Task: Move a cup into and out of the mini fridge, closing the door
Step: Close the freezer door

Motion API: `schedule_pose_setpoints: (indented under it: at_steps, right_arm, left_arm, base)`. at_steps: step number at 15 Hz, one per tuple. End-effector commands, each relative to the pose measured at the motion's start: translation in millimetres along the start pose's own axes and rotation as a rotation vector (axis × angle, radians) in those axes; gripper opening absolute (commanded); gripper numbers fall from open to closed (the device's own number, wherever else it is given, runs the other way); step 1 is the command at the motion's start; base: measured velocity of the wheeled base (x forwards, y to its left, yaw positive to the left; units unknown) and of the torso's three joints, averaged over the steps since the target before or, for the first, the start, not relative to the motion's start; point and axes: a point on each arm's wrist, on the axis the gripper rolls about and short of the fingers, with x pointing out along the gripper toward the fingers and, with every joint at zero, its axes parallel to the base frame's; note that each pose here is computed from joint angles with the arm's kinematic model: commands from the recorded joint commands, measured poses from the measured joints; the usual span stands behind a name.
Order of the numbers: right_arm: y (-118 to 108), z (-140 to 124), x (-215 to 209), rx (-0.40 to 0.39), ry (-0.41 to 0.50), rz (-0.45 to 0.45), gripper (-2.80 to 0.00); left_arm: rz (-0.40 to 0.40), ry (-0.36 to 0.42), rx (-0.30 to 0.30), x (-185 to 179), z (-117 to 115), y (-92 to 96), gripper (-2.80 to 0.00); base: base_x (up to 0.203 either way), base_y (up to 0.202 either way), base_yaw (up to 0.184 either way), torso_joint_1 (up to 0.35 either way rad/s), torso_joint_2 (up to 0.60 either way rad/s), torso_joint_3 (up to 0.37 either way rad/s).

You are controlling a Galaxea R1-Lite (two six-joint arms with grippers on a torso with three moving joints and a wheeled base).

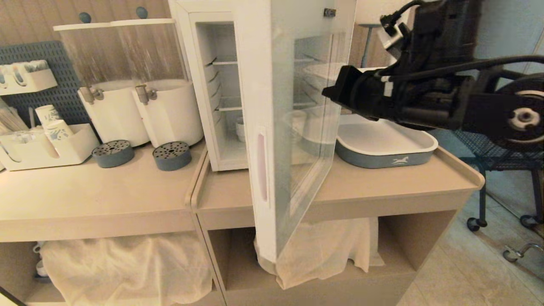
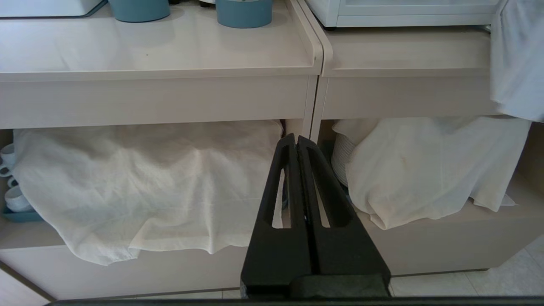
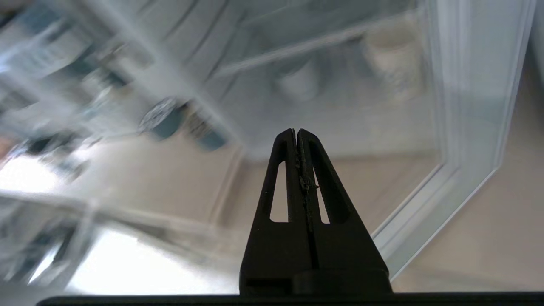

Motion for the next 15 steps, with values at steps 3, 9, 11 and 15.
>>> schedule_pose_setpoints:
  at_steps: [3, 9, 11, 15]
  right_arm:
    - [-2.8, -21.3, 67.9, -0.074, 0.033, -0.055, -2.80]
    - [-15.1, -58.6, 130.6, -0.286, 0.016, -0.125, -2.80]
    - [-19.7, -68.4, 139.6, -0.333, -0.011, -0.177, -2.80]
    - [-18.9, -57.9, 108.3, -0.348, 0.008, -0.220, -2.80]
  left_arm:
    - [0.000, 0.001, 0.000, 0.1, -0.4, 0.0, -2.80]
    - [0.000, 0.001, 0.000, 0.1, -0.4, 0.0, -2.80]
    - [0.002, 0.000, 0.000, 0.1, -0.4, 0.0, -2.80]
    - [0.000, 0.001, 0.000, 0.1, -0.4, 0.0, -2.80]
  base:
    - [0.000, 0.000, 0.000, 0.000, 0.00, 0.000]
    - [0.000, 0.000, 0.000, 0.000, 0.00, 0.000]
    - [0.000, 0.000, 0.000, 0.000, 0.00, 0.000]
    - [0.000, 0.000, 0.000, 0.000, 0.00, 0.000]
